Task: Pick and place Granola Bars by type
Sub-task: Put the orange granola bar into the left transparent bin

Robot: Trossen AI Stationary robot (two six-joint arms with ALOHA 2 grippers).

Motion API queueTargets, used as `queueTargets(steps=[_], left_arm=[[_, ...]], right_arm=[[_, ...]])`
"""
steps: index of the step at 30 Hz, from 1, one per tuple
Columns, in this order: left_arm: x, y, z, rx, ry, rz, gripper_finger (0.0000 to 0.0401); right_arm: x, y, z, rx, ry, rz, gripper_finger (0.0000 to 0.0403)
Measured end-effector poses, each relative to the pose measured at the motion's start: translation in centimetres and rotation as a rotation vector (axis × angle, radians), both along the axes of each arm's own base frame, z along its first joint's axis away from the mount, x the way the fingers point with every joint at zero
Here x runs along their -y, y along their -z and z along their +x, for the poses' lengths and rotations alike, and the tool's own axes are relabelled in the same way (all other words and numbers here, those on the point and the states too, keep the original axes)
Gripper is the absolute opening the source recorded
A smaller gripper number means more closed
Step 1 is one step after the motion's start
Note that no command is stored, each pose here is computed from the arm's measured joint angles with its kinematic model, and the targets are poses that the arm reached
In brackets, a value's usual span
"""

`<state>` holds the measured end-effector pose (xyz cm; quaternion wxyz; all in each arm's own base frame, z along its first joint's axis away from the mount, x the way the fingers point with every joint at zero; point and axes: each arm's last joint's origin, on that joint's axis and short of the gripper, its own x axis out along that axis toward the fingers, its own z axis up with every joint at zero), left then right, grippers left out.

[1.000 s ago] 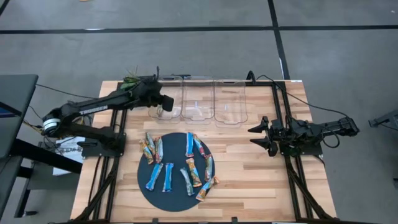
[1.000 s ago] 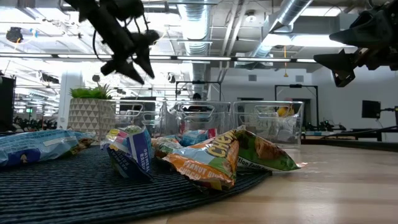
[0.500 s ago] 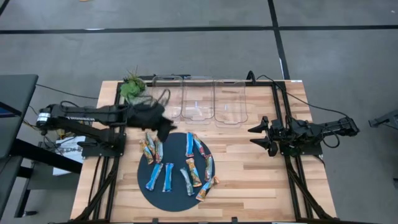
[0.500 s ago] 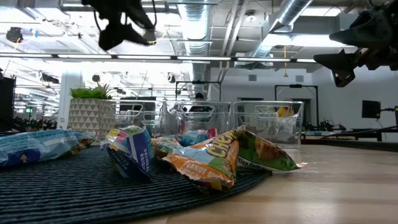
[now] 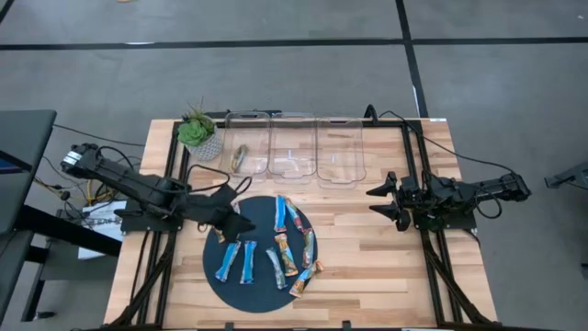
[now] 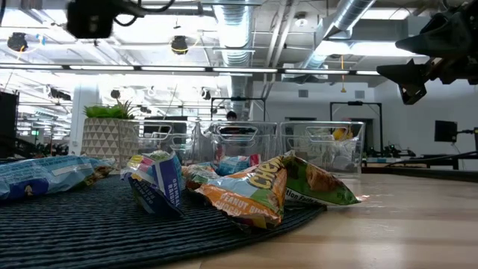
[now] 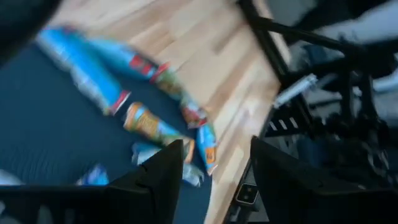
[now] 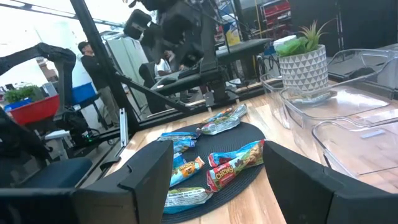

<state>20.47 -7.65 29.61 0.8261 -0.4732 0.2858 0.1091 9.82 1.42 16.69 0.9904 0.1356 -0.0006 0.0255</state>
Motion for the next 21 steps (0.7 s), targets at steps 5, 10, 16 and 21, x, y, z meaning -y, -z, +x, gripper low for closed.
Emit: queueTargets(steps=[5, 10, 16, 21], left_arm=[[0.6, 1.3, -1.4, -0.177, -0.132, -0.114, 0.0180], [0.5, 2.5, -2.5, -0.359, -0.202, -0.169, 0.0171], [-0.1, 3.8, -3.9, -0.604, -0.275, -0.155, 0.0147], [-1.2, 4.2, -4.6, -0.721, -0.337, -0.109, 0.0136]], right_arm=[[0.0, 0.0, 0.0, 0.000, 0.000, 0.000, 0.0244], [0.0, 0.0, 0.0, 0.000, 0.000, 0.000, 0.0244], [0.0, 0.0, 0.0, 0.001, 0.000, 0.000, 0.0244], [0.0, 0.0, 0.0, 0.000, 0.000, 0.000, 0.0244]])
